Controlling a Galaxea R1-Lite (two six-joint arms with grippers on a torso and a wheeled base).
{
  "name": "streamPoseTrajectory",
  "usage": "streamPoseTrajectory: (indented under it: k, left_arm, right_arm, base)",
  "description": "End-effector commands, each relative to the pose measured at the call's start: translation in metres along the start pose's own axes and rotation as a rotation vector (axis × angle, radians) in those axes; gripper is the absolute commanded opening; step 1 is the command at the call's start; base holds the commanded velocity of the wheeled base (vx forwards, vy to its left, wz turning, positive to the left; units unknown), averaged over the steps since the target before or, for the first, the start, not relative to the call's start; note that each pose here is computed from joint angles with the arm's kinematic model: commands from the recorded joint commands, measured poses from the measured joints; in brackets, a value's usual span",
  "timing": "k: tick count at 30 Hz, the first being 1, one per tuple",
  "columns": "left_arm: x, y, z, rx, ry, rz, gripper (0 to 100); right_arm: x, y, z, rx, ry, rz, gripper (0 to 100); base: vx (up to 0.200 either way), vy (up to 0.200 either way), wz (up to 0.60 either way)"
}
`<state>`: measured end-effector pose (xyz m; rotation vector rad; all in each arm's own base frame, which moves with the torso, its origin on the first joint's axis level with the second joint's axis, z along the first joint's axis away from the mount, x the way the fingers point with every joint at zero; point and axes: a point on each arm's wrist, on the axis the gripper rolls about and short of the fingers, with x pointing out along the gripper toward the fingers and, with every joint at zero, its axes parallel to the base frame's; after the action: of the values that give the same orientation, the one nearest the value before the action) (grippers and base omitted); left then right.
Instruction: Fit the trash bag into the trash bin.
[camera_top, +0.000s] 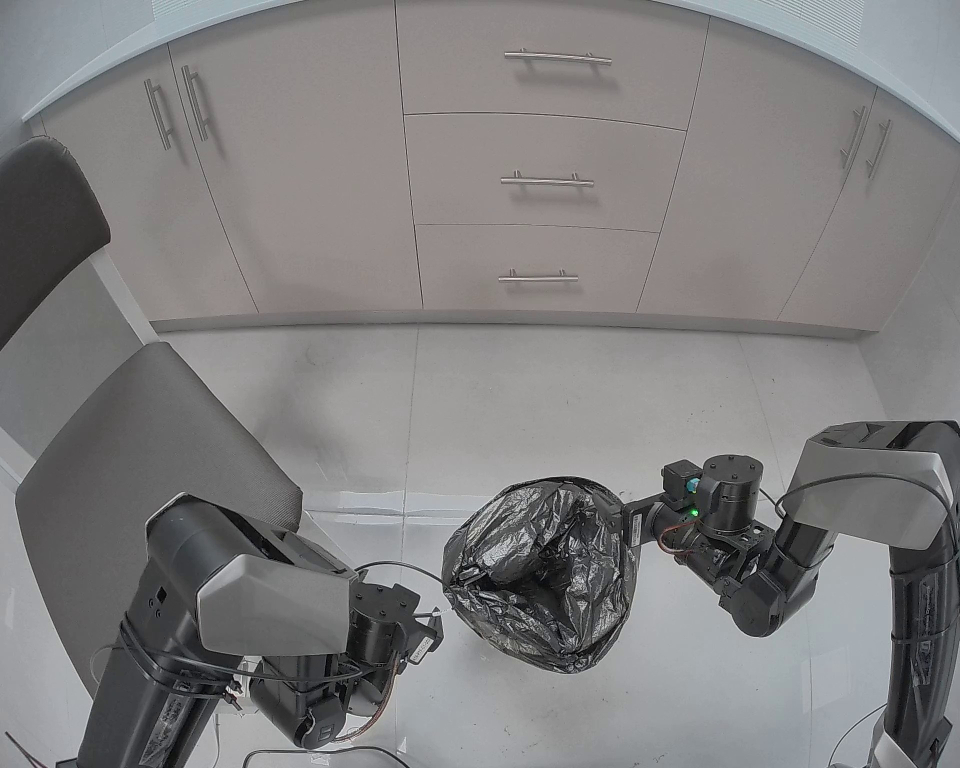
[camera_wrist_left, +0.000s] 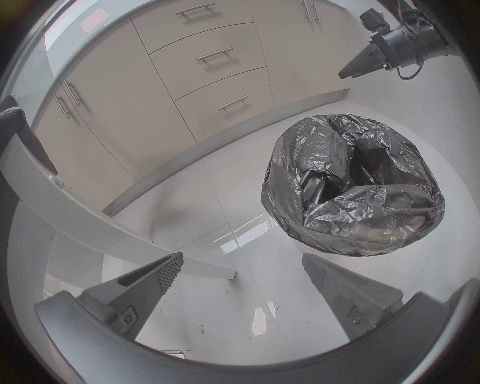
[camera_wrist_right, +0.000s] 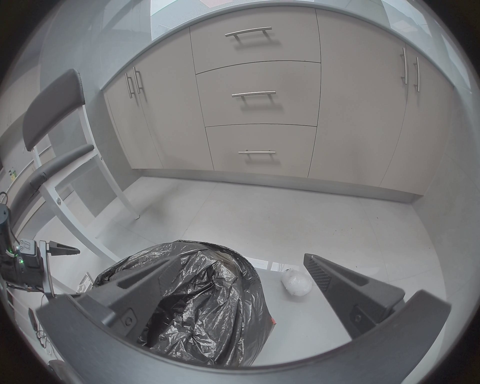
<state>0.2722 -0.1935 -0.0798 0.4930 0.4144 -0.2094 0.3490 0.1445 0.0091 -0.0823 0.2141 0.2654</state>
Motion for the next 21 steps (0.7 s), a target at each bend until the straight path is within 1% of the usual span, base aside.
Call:
streamPoseTrajectory:
  k: [1,3,4,5,6,7,8,9,10,11,12,13,15,17,20,21]
  left_arm:
    - [-0.004,-0.001,0.000,0.003,-0.001,-0.006,100]
    - [-0.011,0.002,0.017,-0.030,-0.061,-0.006,100]
    - [-0.011,0.002,0.017,-0.030,-0.061,-0.006,100]
    - [-0.020,0.002,0.035,-0.054,-0.119,-0.016,100]
    - [-0.024,0.000,0.041,-0.057,-0.137,-0.024,100]
    - [-0.024,0.000,0.041,-0.057,-0.137,-0.024,100]
    - [-0.034,-0.007,0.053,-0.055,-0.182,-0.058,100]
    - [-0.034,-0.007,0.053,-0.055,-0.182,-0.058,100]
    - [-0.040,-0.016,0.056,-0.041,-0.196,-0.088,100]
    - [-0.040,-0.016,0.056,-0.039,-0.196,-0.091,100]
    - [-0.043,-0.023,0.056,-0.023,-0.198,-0.115,100]
    - [-0.043,-0.023,0.056,-0.023,-0.198,-0.115,100]
    - [-0.042,-0.032,0.055,0.000,-0.186,-0.152,100]
    - [-0.042,-0.036,0.054,0.019,-0.175,-0.193,100]
    - [-0.040,-0.042,0.053,0.066,-0.158,-0.290,100]
    - [-0.039,-0.042,0.053,0.076,-0.154,-0.303,100]
  right_arm:
    - [0.000,0.000,-0.001,0.000,0.001,0.000,100]
    - [0.000,-0.001,0.000,0.000,0.000,-0.002,100]
    - [0.000,-0.001,0.000,0.000,0.000,-0.002,100]
    - [0.000,-0.001,0.000,0.001,-0.002,-0.003,100]
    - [0.000,-0.001,0.000,0.000,0.000,-0.003,100]
    - [0.000,-0.001,0.000,0.000,0.000,-0.003,100]
    - [0.001,-0.001,0.000,0.000,0.000,-0.003,100]
    - [0.001,-0.001,0.000,0.000,0.000,-0.003,100]
    - [0.000,-0.001,-0.001,0.000,0.001,-0.002,100]
    - [0.000,-0.001,-0.001,0.000,0.001,-0.003,100]
    - [0.000,-0.001,0.000,0.000,0.000,-0.002,100]
    - [0.000,-0.001,0.000,0.000,0.000,-0.002,100]
    - [0.000,-0.001,0.000,0.000,0.000,-0.003,100]
    - [0.001,-0.001,0.000,0.000,-0.002,-0.003,100]
    - [0.001,-0.001,0.000,0.001,-0.002,-0.005,100]
    - [0.001,-0.001,0.000,0.001,-0.002,-0.005,100]
  base:
    - [0.000,0.000,0.00]
    - [0.000,0.000,0.00]
    - [0.000,0.000,0.00]
    - [0.000,0.000,0.00]
    - [0.000,0.000,0.00]
    - [0.000,0.000,0.00]
    - [0.000,0.000,0.00]
    - [0.000,0.000,0.00]
    - [0.000,0.000,0.00]
    - [0.000,0.000,0.00]
    - [0.000,0.000,0.00]
    - [0.000,0.000,0.00]
    - [0.000,0.000,0.00]
    - [0.000,0.000,0.00]
    - [0.000,0.000,0.00]
    - [0.000,0.000,0.00]
